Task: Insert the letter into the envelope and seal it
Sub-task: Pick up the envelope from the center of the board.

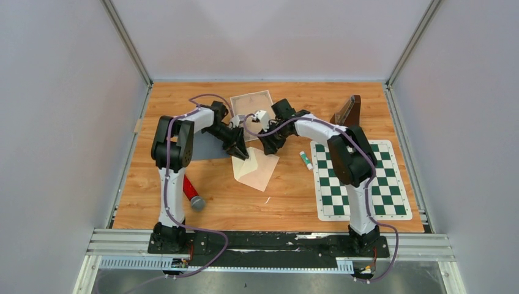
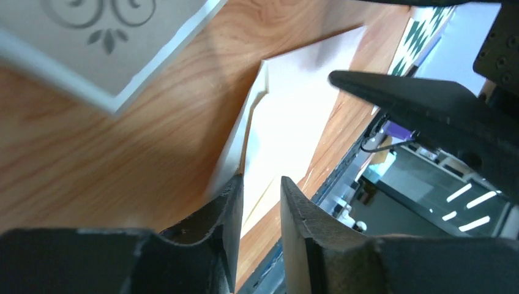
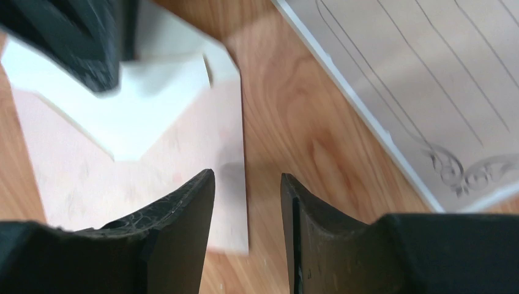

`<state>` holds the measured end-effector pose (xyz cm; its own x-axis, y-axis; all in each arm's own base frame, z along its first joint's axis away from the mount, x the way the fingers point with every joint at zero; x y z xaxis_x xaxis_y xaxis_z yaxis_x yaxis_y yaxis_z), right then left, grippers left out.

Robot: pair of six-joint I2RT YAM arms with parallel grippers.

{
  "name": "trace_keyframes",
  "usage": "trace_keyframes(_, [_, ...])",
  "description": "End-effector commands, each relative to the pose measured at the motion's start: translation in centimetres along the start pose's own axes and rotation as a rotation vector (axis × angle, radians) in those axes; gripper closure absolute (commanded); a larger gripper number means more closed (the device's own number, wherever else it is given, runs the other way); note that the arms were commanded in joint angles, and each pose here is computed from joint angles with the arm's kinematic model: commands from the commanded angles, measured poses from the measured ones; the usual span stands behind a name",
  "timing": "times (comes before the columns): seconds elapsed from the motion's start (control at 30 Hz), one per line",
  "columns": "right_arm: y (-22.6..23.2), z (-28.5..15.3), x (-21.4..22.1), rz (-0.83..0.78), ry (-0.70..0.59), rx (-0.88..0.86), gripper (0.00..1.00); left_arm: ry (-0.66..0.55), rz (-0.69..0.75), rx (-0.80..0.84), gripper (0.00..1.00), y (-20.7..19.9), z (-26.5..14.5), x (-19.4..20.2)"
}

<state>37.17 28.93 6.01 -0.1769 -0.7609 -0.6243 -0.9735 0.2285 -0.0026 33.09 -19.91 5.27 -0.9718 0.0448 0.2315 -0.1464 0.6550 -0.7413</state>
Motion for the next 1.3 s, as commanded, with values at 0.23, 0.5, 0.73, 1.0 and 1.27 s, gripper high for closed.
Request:
trace_keyframes(0.23, [-1.0, -10.2, -2.1, 0.148, -0.115, 0.032, 0.54, -0.292, 0.150, -0.221, 0.56, -1.1, -9.3, 0.3])
trace_keyframes(0.5, [-1.3, -12.0, -2.0, 0.147, -0.112, 0.072, 0.53, -0.294, 0.163, -0.230, 0.46, 0.3, -8.2, -0.6])
trace_keyframes(0.73, [-1.1, -12.2, -2.1, 0.157, -0.118, 0.062, 0.53, -0.229, 0.168, -0.197, 0.54, 0.9, -6.8, -1.5])
trace_keyframes(1.0, [-0.8, -12.4, -1.8, 0.150, -0.116, 0.064, 0.53, -0.151, 0.195, -0.083, 0.81, 0.6, -5.6, -1.2])
trace_keyframes(1.27, [0.5, -15.3, -4.5, -0.138, -0.225, 0.000, 0.53, -0.140, 0.322, 0.120, 1.00, -4.1, -6.6, 0.0])
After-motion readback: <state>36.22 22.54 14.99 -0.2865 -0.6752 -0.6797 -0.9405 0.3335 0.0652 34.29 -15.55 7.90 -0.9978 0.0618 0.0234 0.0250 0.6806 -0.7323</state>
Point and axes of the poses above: each gripper's point midway between its finger pads, its own z axis out along the fingers, its own y axis along the line the jaws close on, x = y × z, the point moved 4 cm from there along -z, back along the fingers, and after that the axes turned 14 degrees about -z, right-handed, at the moved point
